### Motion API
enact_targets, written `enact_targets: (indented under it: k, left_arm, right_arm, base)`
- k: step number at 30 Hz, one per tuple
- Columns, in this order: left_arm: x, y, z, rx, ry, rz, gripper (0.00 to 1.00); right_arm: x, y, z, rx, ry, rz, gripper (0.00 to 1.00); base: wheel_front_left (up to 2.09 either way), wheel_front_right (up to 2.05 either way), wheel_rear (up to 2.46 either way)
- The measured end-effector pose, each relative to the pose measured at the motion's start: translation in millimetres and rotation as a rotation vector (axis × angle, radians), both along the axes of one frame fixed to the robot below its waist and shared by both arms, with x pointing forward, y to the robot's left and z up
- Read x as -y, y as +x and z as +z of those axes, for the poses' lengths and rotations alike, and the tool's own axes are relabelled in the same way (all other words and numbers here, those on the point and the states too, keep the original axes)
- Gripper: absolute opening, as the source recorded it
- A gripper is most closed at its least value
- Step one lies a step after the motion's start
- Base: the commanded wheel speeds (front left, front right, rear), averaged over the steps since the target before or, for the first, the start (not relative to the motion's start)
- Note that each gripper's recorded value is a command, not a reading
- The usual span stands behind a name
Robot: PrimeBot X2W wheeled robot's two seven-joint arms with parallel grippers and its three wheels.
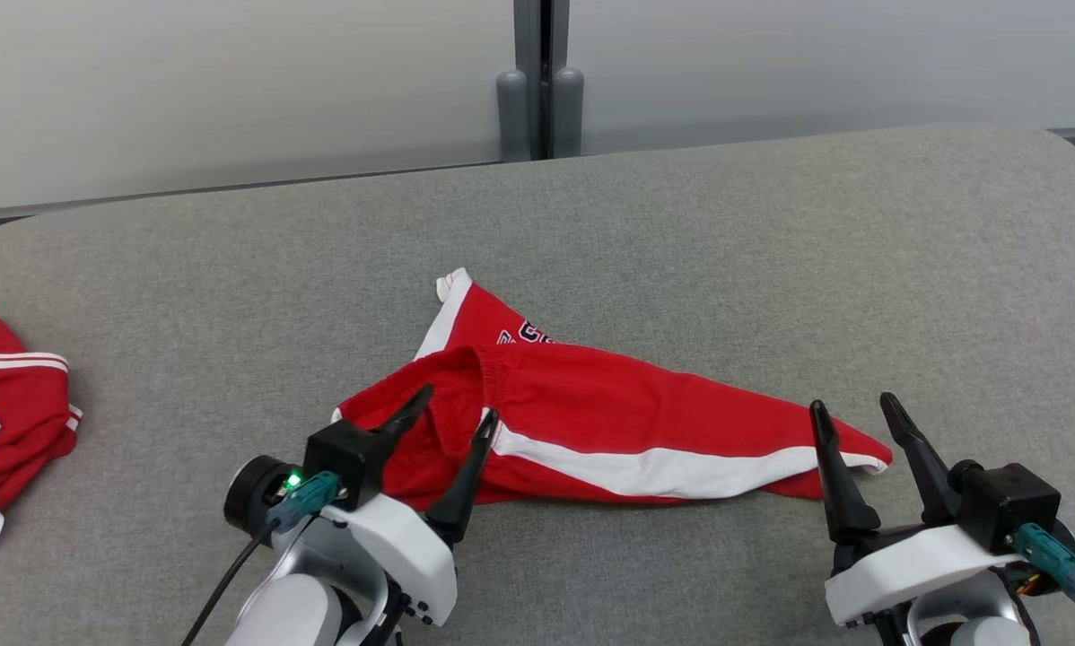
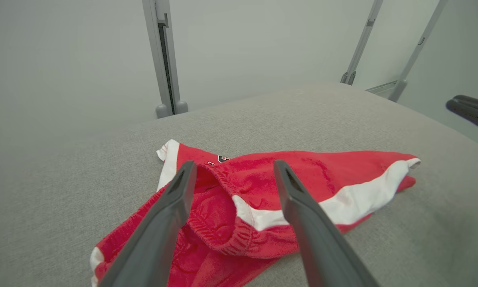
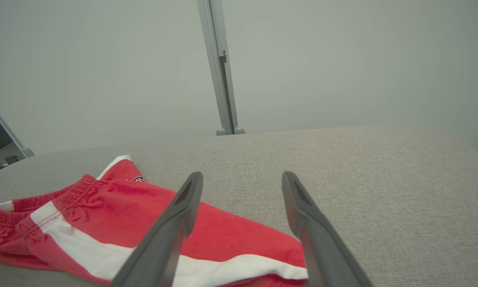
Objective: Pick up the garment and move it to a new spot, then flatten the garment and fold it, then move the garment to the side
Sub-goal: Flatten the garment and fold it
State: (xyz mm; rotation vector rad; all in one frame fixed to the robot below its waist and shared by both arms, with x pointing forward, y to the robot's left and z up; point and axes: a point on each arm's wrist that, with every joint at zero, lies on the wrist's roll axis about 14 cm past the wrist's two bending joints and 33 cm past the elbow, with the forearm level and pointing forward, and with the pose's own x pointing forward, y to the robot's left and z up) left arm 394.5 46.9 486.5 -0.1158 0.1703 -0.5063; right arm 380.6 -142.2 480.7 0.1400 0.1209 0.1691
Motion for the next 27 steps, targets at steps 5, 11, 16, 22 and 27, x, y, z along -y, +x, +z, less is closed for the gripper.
enact_targets:
  k: [5,11,16,22,27]
  left_arm:
    - [23.5,-0.7,-40.6,-0.166,0.038,-0.089,1.0]
    - [32.4,0.7,-64.2,-0.261,0.046,-0.127,0.48]
    - [31.2,3.6,-68.9,-0.268,0.055,-0.131,0.0]
    - [29.6,10.8,-65.5,-0.246,0.05,-0.129,0.0]
    - [29.8,14.4,-66.3,-0.242,0.047,-0.127,0.0]
  right_arm:
    - [5.5,2.4,-8.4,-0.022,0.006,-0.018,1.0]
    - [19.9,0.5,-21.5,-0.057,0.011,-0.064,1.0]
    - [33.8,-4.9,-35.2,-0.099,0.011,-0.107,1.0]
    - [46.2,-21.6,-63.3,-0.204,-0.001,-0.145,1.0]
    - [49.6,-23.0,-77.3,-0.25,0.0,-0.156,1.0]
  base:
    - [0.0,0.0,0.0]
    - [0.0,0.0,0.0]
    - [0.0,0.0,0.0]
    - [0.0,0.0,0.0]
    - [0.0,0.0,0.0]
